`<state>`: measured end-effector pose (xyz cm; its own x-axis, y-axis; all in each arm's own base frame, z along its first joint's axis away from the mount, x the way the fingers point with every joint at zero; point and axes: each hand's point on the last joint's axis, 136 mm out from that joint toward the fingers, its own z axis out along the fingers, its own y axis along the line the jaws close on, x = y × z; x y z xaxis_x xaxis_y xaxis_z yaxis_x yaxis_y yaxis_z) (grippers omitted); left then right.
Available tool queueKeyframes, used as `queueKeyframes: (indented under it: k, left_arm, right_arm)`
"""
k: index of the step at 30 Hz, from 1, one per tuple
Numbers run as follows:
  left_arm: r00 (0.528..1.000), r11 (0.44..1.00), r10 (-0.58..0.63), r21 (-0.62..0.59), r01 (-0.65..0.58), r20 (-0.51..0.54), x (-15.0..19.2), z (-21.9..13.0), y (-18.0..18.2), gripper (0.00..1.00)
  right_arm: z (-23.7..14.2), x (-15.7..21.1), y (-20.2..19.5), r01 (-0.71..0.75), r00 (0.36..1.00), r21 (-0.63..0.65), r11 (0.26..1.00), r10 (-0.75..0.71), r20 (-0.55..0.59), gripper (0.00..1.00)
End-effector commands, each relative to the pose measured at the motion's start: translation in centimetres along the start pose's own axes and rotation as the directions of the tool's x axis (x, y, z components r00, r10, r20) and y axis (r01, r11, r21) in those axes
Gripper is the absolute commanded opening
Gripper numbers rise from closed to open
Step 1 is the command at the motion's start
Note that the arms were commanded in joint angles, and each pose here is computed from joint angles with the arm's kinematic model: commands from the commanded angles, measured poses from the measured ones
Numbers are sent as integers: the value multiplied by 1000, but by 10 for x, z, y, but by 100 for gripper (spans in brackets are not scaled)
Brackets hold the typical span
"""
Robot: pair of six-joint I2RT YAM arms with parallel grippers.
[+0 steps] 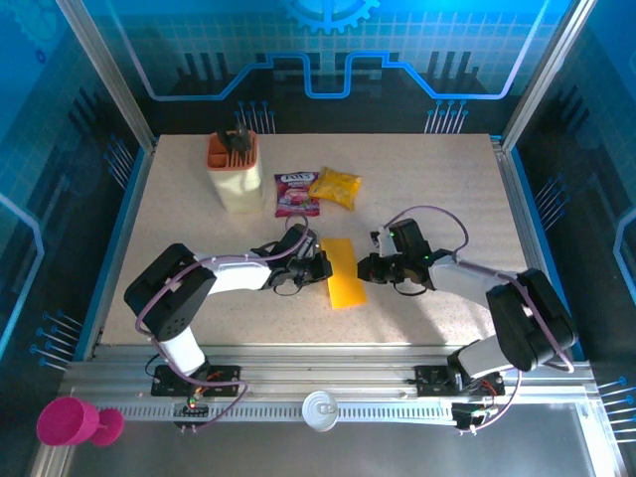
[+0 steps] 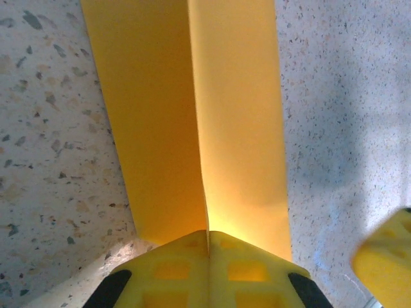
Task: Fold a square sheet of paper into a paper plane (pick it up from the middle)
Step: Third fold the triangle at the center of the table.
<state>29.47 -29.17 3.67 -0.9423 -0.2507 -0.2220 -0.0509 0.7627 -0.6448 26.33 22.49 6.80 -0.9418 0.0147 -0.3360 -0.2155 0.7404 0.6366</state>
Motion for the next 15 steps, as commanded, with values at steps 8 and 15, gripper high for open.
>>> queueKeyframes:
  k: [8, 15]
  left_arm:
    - [990, 990, -103, 87, 112, -92, 7, -3, -1, 0]
    - [981, 980, -141, 124, 159, -136, 8, -3, -3, 0]
  right_arm:
    - [1, 43, 31, 367, 927, 142, 919, -347, -144, 50]
    - [18, 68, 45, 514, 852, 184, 838, -474, -223, 60]
